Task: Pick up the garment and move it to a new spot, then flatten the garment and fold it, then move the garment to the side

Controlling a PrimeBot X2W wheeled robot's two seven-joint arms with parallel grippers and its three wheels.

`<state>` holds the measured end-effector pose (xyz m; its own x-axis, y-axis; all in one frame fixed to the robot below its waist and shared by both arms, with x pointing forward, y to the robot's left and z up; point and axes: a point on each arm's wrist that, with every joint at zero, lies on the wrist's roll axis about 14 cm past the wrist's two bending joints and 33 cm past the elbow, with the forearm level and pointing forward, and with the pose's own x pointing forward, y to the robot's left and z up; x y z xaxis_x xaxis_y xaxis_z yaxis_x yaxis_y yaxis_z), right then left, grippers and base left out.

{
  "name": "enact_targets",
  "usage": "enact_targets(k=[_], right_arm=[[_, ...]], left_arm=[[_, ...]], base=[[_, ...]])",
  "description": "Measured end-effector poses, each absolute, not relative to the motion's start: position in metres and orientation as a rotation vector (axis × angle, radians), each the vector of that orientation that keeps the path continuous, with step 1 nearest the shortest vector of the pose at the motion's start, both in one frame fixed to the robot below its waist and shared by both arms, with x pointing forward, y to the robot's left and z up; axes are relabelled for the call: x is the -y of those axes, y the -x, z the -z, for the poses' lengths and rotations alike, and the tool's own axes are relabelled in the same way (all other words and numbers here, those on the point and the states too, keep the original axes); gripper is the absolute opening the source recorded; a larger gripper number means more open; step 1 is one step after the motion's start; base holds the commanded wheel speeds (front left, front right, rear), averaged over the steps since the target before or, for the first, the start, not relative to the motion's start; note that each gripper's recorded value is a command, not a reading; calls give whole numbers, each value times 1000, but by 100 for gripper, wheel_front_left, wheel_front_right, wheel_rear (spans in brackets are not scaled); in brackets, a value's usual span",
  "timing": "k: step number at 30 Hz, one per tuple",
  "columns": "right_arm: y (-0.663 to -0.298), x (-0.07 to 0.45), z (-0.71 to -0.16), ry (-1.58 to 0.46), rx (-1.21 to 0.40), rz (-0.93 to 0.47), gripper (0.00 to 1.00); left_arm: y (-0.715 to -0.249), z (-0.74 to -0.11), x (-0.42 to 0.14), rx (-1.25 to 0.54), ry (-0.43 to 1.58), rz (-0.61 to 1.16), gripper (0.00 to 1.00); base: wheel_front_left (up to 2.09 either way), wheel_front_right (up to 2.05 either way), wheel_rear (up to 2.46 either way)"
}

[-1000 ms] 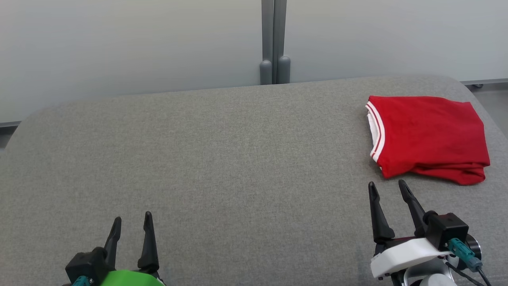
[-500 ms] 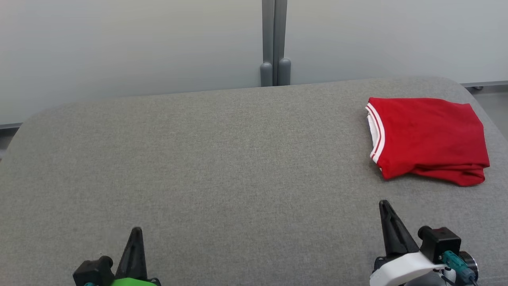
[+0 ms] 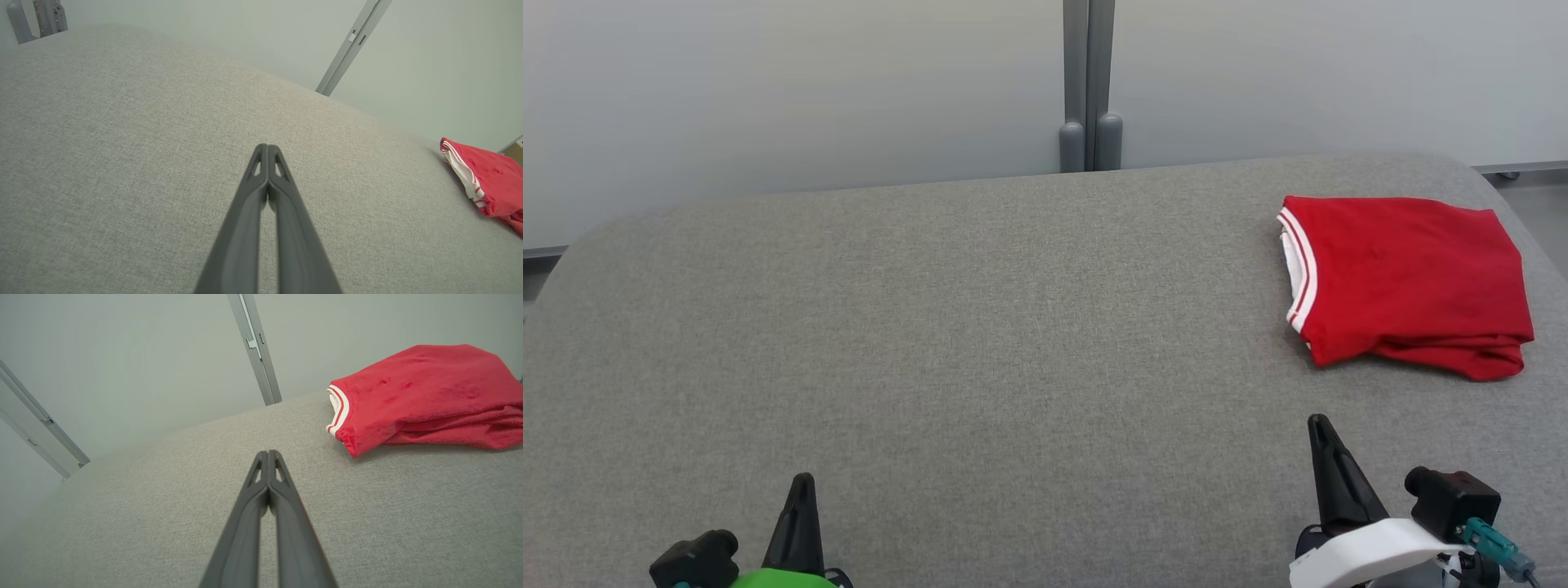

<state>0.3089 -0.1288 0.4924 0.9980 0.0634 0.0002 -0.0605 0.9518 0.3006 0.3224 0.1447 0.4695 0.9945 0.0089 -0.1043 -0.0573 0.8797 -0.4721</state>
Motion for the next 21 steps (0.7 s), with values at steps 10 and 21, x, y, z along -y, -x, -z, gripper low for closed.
enact_targets(k=[10,21], right_arm=[[-313,142,-486,-462,-52,-1,0],[-320,154,-481,-610,-86,36,0]], left_arm=[[-323,-463,-152,-135,607,-63,0],[-328,-461,-157,-160,743,-80,0]], base=[[0,0,0],[0,0,0]])
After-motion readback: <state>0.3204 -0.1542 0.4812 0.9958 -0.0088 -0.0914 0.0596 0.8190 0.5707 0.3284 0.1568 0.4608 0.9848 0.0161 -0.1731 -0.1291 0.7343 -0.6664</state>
